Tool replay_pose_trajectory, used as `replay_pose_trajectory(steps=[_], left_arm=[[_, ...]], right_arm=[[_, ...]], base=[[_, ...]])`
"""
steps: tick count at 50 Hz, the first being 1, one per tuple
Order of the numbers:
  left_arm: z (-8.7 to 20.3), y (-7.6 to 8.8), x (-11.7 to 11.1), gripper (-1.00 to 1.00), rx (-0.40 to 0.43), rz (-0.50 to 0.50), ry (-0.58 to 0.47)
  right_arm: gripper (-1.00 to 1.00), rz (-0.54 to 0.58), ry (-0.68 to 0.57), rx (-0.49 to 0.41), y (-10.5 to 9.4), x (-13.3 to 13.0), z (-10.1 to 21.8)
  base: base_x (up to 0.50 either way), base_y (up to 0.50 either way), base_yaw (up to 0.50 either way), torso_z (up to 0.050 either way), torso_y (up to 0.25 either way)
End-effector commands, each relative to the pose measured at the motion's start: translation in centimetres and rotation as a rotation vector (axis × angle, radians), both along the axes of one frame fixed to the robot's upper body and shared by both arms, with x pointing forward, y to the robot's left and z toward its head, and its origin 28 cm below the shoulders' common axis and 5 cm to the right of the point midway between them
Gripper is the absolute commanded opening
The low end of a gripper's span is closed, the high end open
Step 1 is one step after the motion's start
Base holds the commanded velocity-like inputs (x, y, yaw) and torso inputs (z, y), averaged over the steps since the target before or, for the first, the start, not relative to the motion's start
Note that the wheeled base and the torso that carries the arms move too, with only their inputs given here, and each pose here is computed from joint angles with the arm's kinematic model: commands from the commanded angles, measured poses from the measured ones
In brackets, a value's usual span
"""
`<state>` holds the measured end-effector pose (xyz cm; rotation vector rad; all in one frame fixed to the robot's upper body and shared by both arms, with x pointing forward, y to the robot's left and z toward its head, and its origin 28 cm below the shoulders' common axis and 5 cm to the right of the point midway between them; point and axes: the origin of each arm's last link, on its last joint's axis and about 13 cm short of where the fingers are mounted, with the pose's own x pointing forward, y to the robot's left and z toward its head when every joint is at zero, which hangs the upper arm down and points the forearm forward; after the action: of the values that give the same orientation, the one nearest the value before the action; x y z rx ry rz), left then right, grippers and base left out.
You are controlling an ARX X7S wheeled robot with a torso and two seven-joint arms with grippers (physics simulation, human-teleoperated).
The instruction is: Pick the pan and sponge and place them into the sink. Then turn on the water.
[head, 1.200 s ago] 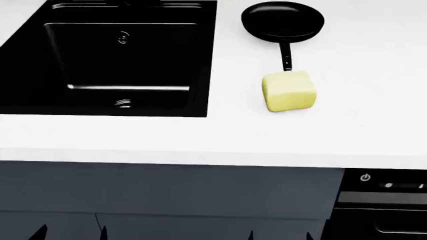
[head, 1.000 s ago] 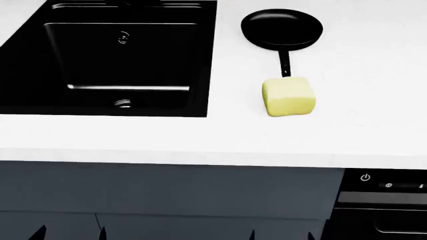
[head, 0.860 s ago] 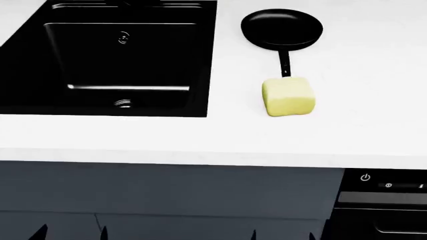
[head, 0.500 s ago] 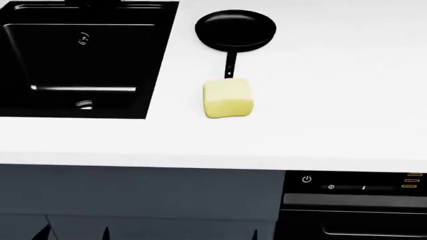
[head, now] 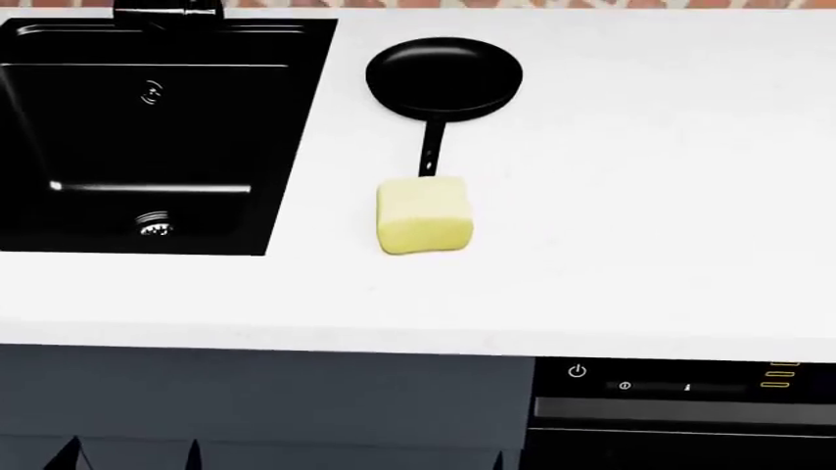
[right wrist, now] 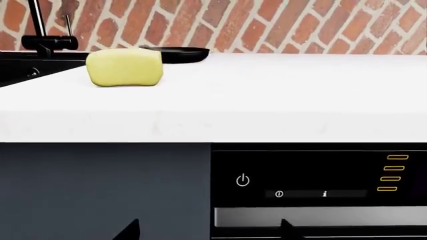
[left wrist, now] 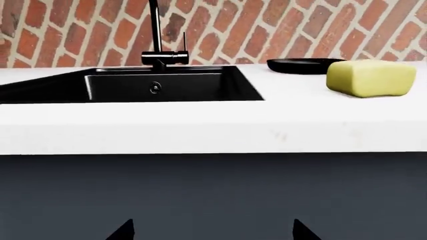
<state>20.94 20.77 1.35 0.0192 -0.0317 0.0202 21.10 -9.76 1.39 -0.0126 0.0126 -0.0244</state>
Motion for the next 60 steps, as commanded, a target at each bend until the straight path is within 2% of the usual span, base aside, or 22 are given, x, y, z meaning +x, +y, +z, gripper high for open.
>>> replay_pose_trajectory(steps=[1,8,17,18,19,20,26,28,37,39,40,41,42,43,45,47,49,54,56,59,60], left_arm=[[0.1,-0.2,0.1,1.0,0.026,0.003,-0.023],[0.0,0.1,-0.2,1.0,0.026,0.001,-0.024],[0.1,-0.2,0.1,1.0,0.023,0.0,-0.023],[0.1,-0.3,0.1,1.0,-0.003,-0.009,-0.012],[0.2,-0.3,0.2,1.0,0.009,0.0,-0.005],[0.3,-0.3,0.2,1.0,-0.045,-0.011,-0.001],[0.3,-0.2,0.1,1.0,-0.03,-0.015,0.001],[0.4,-0.2,0.1,1.0,-0.056,-0.015,0.011],[0.4,-0.5,0.5,1.0,-0.069,-0.022,0.015],[0.5,-0.4,0.6,1.0,-0.149,-0.02,0.047],[0.8,-0.2,0.5,1.0,-0.09,0.005,0.043],[1.0,-0.2,0.6,1.0,-0.073,-0.007,0.026],[1.4,-0.2,0.7,1.0,-0.083,-0.006,0.025],[1.9,-0.2,0.9,1.0,-0.1,-0.023,0.022],[2.6,0.2,1.0,1.0,-0.097,-0.024,0.006],[3.7,0.6,0.9,1.0,-0.14,-0.048,0.01],[4.5,0.6,1.1,1.0,-0.13,-0.054,-0.007],[6.6,0.5,1.6,1.0,-0.108,-0.097,-0.024],[7.3,1.1,1.5,1.0,-0.098,-0.104,-0.035],[8.7,0.7,2.6,1.0,-0.084,-0.122,-0.047],[8.9,0.6,3.1,1.0,-0.053,-0.108,-0.035]], right_arm=[[1.0,0.001,0.005,-0.003,0.0,0.1,0.0],[1.0,0.002,0.005,-0.005,0.1,0.0,0.0],[1.0,0.003,0.006,-0.006,0.1,-0.1,0.0],[1.0,0.002,0.007,-0.006,0.1,-0.1,0.0],[1.0,0.003,0.008,-0.005,0.1,-0.1,-0.1],[1.0,0.003,0.008,-0.005,0.1,-0.1,-0.1],[1.0,0.004,0.011,-0.006,0.1,-0.1,-0.1],[1.0,0.004,0.012,-0.005,0.0,0.1,-0.1],[1.0,0.009,0.014,0.001,0.1,0.1,-0.1],[1.0,0.01,0.01,0.041,0.2,0.1,0.1],[1.0,0.01,-0.006,0.084,0.3,0.0,0.4],[1.0,0.018,-0.002,0.129,0.3,-0.1,0.6],[1.0,0.022,0.008,0.062,0.4,-0.1,0.9],[1.0,0.023,0.009,0.102,0.4,-0.1,1.2],[1.0,0.031,-0.019,0.089,0.3,0.1,2.3],[1.0,0.038,-0.051,0.061,0.1,0.5,3.5],[1.0,0.041,-0.051,0.072,-0.1,0.7,4.0],[1.0,0.04,-0.097,-0.004,-1.0,1.0,6.9],[1.0,0.026,-0.115,-0.027,-1.5,1.1,7.9],[1.0,0.029,-0.135,-0.043,-2.4,1.4,10.1],[1.0,0.041,-0.146,-0.06,-2.7,1.6,10.9]], base=[[0.0,0.0,0.0,0.05,0.0],[0.0,0.0,0.0,0.05,0.0],[0.0,0.0,0.0,0.05,0.0],[0.0,0.0,0.0,0.05,0.0],[0.0,0.0,0.0,0.019,0.0],[0.0,0.0,0.0,0.0,0.0],[0.0,0.0,0.0,0.0,0.0],[0.0,0.0,0.0,0.0,0.0],[0.0,0.0,0.0,0.0,0.0],[0.0,0.0,0.0,0.0,0.0],[0.0,0.0,0.0,0.0,0.0],[0.0,0.0,0.0,0.0,0.0],[0.0,0.0,0.0,0.0,0.0],[0.0,0.0,0.0,0.0,0.0],[0.0,0.0,0.0,0.0,0.0],[0.0,0.0,0.0,0.0,0.0],[0.0,0.0,0.0,0.0,0.0],[0.0,0.0,0.0,0.0,0.0],[0.0,0.0,0.0,0.0,0.0],[0.0,0.0,0.0,0.0,0.0],[0.0,0.0,0.0,0.0,0.0]])
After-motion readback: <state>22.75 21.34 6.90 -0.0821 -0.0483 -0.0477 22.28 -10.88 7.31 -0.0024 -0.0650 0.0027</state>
